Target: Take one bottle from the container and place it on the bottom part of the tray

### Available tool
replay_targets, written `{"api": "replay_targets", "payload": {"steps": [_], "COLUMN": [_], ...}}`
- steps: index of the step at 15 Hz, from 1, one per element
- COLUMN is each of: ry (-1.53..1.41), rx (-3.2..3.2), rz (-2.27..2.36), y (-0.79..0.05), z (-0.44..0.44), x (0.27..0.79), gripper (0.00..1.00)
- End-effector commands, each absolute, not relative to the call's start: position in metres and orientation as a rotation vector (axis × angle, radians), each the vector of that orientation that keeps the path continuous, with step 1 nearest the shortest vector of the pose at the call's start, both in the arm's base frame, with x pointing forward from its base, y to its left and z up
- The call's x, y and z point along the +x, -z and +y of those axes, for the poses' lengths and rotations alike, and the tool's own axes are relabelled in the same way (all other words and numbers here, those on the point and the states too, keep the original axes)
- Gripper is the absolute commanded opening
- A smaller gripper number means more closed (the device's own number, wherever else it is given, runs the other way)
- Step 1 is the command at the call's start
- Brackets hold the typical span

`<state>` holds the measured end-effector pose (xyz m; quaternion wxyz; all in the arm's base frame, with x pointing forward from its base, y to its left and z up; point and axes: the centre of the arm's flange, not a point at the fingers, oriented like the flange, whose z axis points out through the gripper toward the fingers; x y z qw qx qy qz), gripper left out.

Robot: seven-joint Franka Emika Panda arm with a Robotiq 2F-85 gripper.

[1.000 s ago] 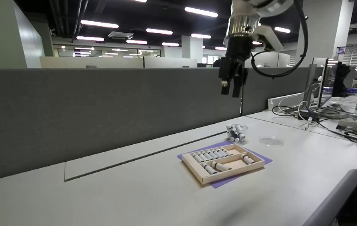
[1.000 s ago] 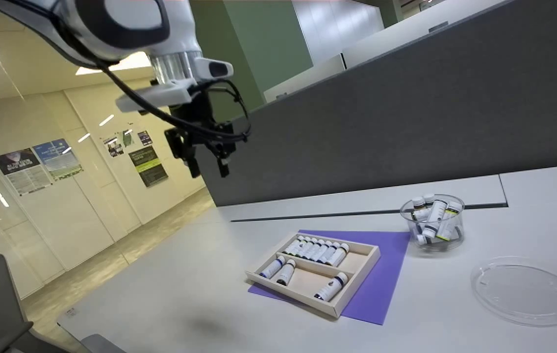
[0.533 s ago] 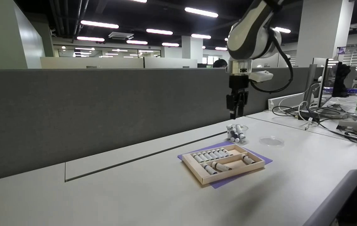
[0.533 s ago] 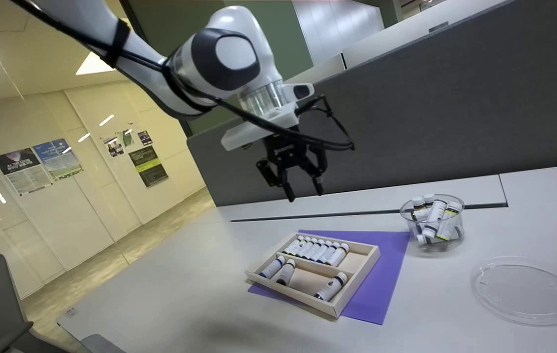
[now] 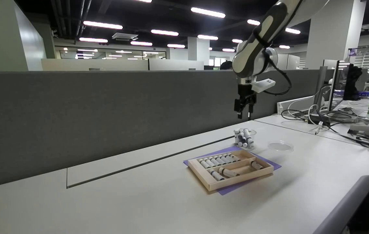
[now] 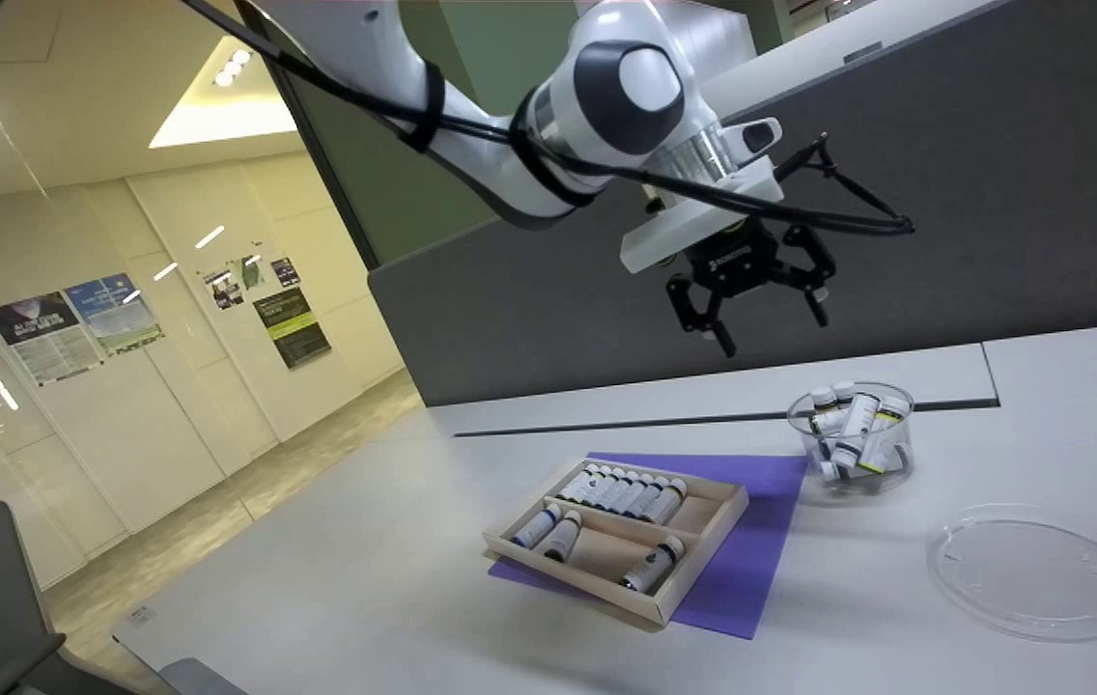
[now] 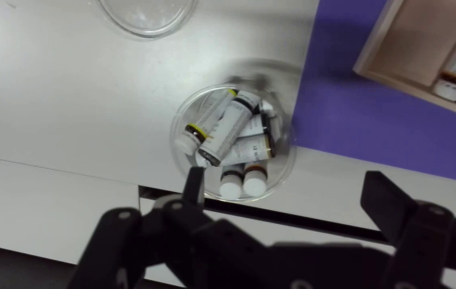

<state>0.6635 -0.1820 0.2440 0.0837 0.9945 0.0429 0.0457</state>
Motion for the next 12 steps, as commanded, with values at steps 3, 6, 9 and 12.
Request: {"api": "replay_targets", "payload": {"steps": [3,6,9,12], "ry": [0.045,0.134,0.15,0.096], "rx": [3.015,3.073,3.135,3.181], "rz": [-0.085,-0.192,-0.263,-0.282], "y": [-0.216,-0.21,-0.203,-0.193], "z": [-0.24,-0.263,-0.274,-0.273], "x": [0.723,0.727,0.727,0.729], "gripper": [1.0,1.0,1.0,1.0]}}
